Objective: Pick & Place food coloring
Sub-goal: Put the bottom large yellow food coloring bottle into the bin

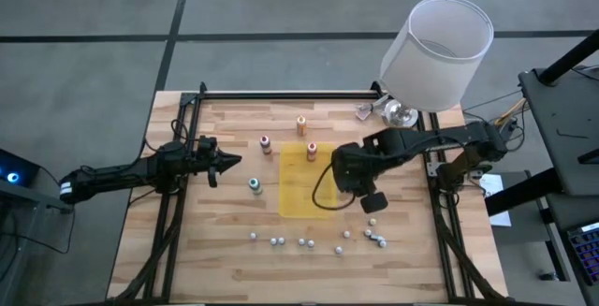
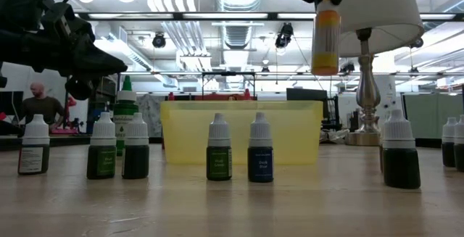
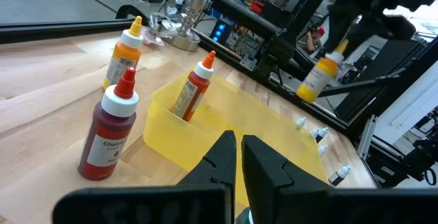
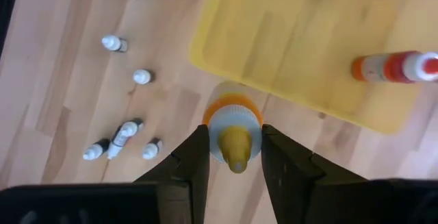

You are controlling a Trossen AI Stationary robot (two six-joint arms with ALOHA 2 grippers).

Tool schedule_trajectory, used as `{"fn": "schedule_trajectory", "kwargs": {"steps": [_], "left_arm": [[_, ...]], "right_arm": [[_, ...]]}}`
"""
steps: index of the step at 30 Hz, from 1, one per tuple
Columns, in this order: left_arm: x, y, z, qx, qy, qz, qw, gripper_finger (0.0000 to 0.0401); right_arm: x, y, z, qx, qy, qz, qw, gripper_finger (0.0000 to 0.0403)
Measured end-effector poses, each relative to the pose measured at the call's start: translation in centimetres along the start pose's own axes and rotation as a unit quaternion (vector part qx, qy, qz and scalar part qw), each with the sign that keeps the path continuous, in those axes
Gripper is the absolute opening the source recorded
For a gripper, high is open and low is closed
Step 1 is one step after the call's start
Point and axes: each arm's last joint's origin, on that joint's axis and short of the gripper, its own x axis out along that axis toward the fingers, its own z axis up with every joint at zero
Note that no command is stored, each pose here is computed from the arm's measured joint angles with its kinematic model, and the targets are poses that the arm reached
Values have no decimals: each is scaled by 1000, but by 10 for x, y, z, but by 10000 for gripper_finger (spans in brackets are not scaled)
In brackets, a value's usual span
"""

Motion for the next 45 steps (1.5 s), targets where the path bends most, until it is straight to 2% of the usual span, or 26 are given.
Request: {"fn": "schedule_trajectory", "kwargs": {"steps": [15,22,33,40,45], "left_arm": [[0,0,0,0,0,0,1000,0],[0,0,0,0,0,0,1000,0],[0,0,0,0,0,0,1000,0],[0,0,0,0,1,0,1000,0],[0,0,0,0,1,0,1000,0]], "right_arm": [[-6,-32,-6,9,-6,-16,1000,103],[-4,-58,-10,65,-3,-26,998,103],[6,-117,6,183,-2,-43,982,103],[7,-139,16,217,21,-41,975,103],[6,-150,23,205,25,-42,977,103]]}}
